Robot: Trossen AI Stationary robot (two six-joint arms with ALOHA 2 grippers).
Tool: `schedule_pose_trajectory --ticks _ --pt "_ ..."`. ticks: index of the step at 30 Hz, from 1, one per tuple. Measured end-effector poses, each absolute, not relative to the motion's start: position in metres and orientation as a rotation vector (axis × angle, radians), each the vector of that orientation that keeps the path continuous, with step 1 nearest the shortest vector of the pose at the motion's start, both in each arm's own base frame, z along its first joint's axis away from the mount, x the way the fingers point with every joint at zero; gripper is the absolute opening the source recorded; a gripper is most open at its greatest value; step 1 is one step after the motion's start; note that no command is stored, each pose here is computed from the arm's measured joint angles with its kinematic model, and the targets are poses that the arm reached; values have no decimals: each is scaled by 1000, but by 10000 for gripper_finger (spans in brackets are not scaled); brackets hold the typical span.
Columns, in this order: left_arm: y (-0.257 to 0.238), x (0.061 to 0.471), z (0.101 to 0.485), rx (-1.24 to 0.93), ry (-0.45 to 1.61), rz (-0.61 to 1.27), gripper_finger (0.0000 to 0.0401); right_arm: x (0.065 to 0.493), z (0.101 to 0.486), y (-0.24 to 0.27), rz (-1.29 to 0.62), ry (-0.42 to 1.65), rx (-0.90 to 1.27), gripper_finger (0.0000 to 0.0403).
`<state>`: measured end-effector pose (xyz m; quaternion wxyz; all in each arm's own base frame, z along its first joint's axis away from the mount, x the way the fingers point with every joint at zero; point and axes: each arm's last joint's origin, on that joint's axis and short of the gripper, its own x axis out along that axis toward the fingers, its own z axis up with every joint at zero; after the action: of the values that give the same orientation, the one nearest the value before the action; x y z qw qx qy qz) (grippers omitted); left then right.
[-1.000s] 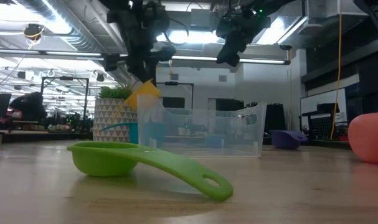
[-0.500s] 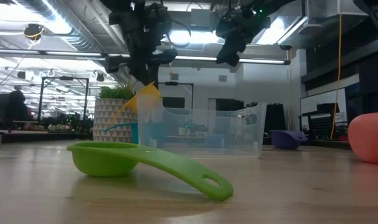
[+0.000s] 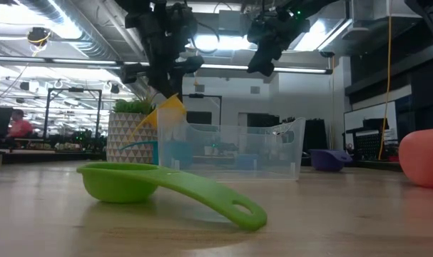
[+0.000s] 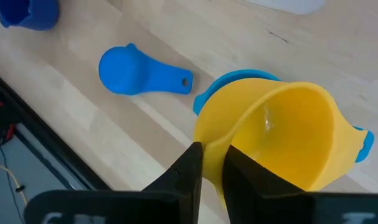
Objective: Nest measuring cups in basket
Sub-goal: Stack the yellow measuring cup on top of the light blue measuring cup
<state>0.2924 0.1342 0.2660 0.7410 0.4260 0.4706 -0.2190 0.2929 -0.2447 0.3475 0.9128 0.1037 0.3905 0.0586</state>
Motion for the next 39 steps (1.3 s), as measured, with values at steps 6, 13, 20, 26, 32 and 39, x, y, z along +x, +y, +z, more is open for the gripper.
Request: schedule_pose_trajectory --ticks 6,13,20,26,32,39 --pt "134 293 266 924 1013 -493 47 293 347 -245 121 805 214 98" --pt "134 293 266 882 1020 -469 47 293 347 -245 121 805 214 98" --pt "134 293 265 867 1022 -464 47 293 347 -245 121 805 214 98" --pt "138 300 247 838 1082 -501 36 293 347 -245 120 806 215 98" --pt "140 304 241 843 1088 -503 42 293 347 -245 120 807 215 98" --pt "140 305 241 853 1095 -493 61 293 347 -245 120 806 215 98"
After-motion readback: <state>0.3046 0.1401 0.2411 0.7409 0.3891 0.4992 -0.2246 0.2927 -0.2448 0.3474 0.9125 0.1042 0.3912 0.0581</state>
